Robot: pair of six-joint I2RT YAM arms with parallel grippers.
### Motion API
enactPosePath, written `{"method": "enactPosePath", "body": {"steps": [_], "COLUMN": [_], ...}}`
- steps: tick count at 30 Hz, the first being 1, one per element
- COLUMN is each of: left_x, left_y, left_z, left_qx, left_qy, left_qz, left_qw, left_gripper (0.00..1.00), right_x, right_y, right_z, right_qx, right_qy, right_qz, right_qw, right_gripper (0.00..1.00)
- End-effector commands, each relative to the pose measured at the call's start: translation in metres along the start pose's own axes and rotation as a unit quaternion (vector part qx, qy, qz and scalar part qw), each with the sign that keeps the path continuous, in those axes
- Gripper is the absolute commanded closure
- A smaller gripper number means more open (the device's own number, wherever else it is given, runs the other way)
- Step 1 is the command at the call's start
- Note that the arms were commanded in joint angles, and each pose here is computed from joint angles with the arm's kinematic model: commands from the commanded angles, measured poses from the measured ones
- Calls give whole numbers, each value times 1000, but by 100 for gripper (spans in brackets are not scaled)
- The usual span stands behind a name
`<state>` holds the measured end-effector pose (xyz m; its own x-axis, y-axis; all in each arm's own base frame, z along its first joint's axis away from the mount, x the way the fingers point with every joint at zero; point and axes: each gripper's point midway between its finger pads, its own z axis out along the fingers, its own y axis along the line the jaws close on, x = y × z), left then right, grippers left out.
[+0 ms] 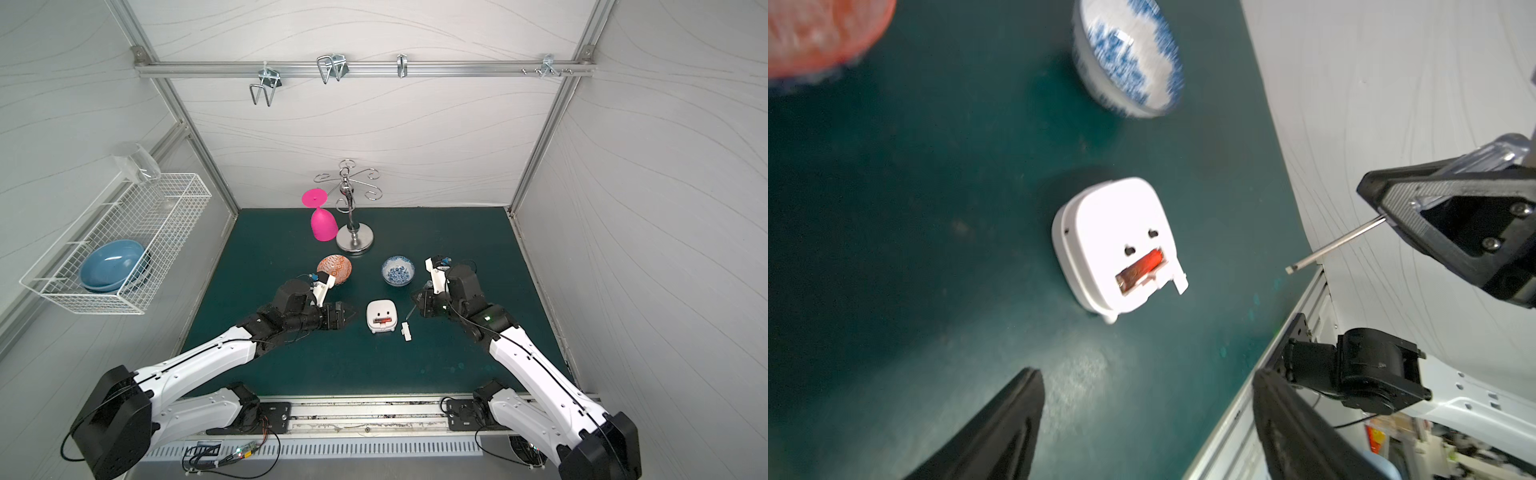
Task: Remove the battery from the alarm
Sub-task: Release the battery from the alarm.
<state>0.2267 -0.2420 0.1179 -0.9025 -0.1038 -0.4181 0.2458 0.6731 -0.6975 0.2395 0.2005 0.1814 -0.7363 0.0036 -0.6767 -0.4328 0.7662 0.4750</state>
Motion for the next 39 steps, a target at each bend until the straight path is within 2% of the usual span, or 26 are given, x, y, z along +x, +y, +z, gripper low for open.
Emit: {"method": "enactPosePath", "body": {"steps": [1,11,21,31,39], "left_x": [4,-1,-5,10,17], "left_y": [2,7,20,32,33], "left_z": [9,51,88,93,94], "left_qx": [7,5,-11,-27,-32], "left_qy": [21,67,101,123,133], "left_qz": [-54,-66,-70,-79,-77], "left_qw": [998,996,992,989,988], "left_gripper": [20,25,30,37,34], "right_x": [-27,-8,9,23,35], "right_y": [1,1,0,-4,-10], "right_z": [9,50,83,77,74], "right_qx": [-10,2,43,65,68], "right_qy": [-74,-76,-67,-54,-41], "right_qz": [-39,-51,-73,-89,-97], "right_qw": [996,996,994,992,992], "right_gripper": [100,100,100,100,100]}}
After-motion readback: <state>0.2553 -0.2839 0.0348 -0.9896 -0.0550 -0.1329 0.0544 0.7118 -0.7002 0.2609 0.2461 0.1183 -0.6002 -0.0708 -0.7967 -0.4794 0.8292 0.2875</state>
